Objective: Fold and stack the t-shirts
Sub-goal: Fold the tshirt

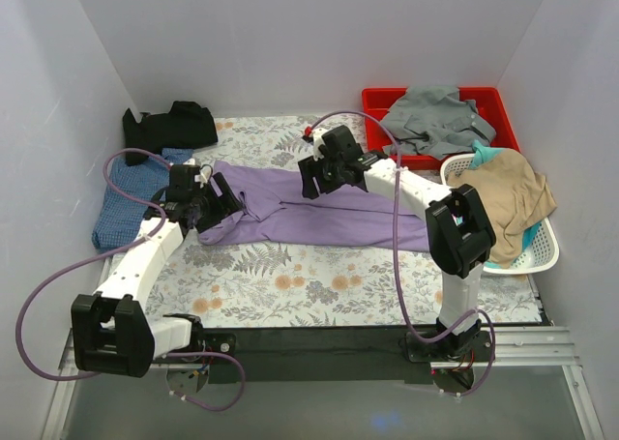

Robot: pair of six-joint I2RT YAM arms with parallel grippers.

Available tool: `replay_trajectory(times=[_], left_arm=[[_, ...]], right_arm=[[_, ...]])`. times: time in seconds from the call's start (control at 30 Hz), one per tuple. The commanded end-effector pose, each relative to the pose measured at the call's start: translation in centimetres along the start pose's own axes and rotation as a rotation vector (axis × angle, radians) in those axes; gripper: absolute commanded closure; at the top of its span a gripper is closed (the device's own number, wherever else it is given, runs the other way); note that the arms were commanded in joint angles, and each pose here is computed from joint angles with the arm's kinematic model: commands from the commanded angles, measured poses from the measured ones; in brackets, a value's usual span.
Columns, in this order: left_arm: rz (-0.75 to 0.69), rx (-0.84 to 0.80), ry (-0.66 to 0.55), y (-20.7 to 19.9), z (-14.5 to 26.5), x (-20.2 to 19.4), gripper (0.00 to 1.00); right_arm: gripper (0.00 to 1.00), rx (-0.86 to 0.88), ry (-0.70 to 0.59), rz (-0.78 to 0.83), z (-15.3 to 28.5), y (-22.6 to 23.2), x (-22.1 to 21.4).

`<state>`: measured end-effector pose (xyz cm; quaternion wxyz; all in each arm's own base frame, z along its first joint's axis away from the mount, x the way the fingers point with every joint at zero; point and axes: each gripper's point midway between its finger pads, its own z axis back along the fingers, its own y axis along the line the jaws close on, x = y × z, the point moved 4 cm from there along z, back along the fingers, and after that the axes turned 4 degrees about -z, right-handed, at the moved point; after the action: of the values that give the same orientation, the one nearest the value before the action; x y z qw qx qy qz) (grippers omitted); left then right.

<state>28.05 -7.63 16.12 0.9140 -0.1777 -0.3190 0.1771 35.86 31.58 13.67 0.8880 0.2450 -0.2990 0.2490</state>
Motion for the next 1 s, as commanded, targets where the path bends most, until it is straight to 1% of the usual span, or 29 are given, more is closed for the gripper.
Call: replay_trajectory(times=[0.0, 0.1, 0.17, 0.3, 0.5, 0.6, 0.63, 0.73, 0.77, 0.8, 0.87, 0.97], left_arm=[[-0.032, 0.062, -0.091, 1.0, -0.7, 1.2, 0.27], [-0.046, 0.113, -0.119, 1.7, -1.8, 1.8, 0.27], [-0.053, 0.128, -0.108, 1.9, -2.5, 1.9, 0.27], [-0.073, 0.130, -0.121, 1.9, -3.3, 2.3, 0.28], [-0.086, 0.116, -0.100, 2.1, -4.3, 1.8, 0.28], [-0.092, 0.108, -0.090, 2.1, -4.9, 1.6, 0.33], [-0.096, 0.103, -0.089, 2.0, -5.1, 1.6, 0.33], [-0.096, 0.099, -0.087, 1.9, -5.6, 1.9, 0.40], [-0.101, 0.078, -0.064, 1.6, -5.9, 1.5, 0.48], [-0.103, 0.074, -0.071, 1.5, -6.0, 1.8, 0.51], [-0.107, 0.072, -0.052, 1.5, -6.5, 1.6, 0.54], [-0.112, 0.068, -0.039, 1.3, -7.1, 1.6, 0.63]], right_arm=[[0.29, -0.004, -0.037, 0.005, 1.7, 0.3, 0.5], [0.29, -0.008, -0.030, -0.013, 1.9, 0.0, 0.0], [0.29, -0.010, -0.021, -0.019, 1.9, -0.2, -0.5], [0.29, -0.027, -0.019, -0.039, 2.3, -0.8, -0.9], [0.29, -0.047, -0.005, -0.072, 2.4, -1.9, -1.5], [0.29, -0.056, -0.001, -0.087, 2.3, -2.3, -1.8], [0.29, -0.055, 0.000, -0.090, 2.4, -2.4, -1.9], [0.29, -0.058, 0.000, -0.095, 2.5, -2.6, -1.9], [0.29, -0.062, 0.000, -0.096, 2.5, -2.8, -2.0], [0.29, -0.063, 0.000, -0.098, 2.5, -2.8, -2.0], [0.29, -0.069, -0.002, -0.103, 2.7, -3.1, -2.0], [0.29, -0.076, 0.003, -0.109, 2.6, -3.4, -2.3]])
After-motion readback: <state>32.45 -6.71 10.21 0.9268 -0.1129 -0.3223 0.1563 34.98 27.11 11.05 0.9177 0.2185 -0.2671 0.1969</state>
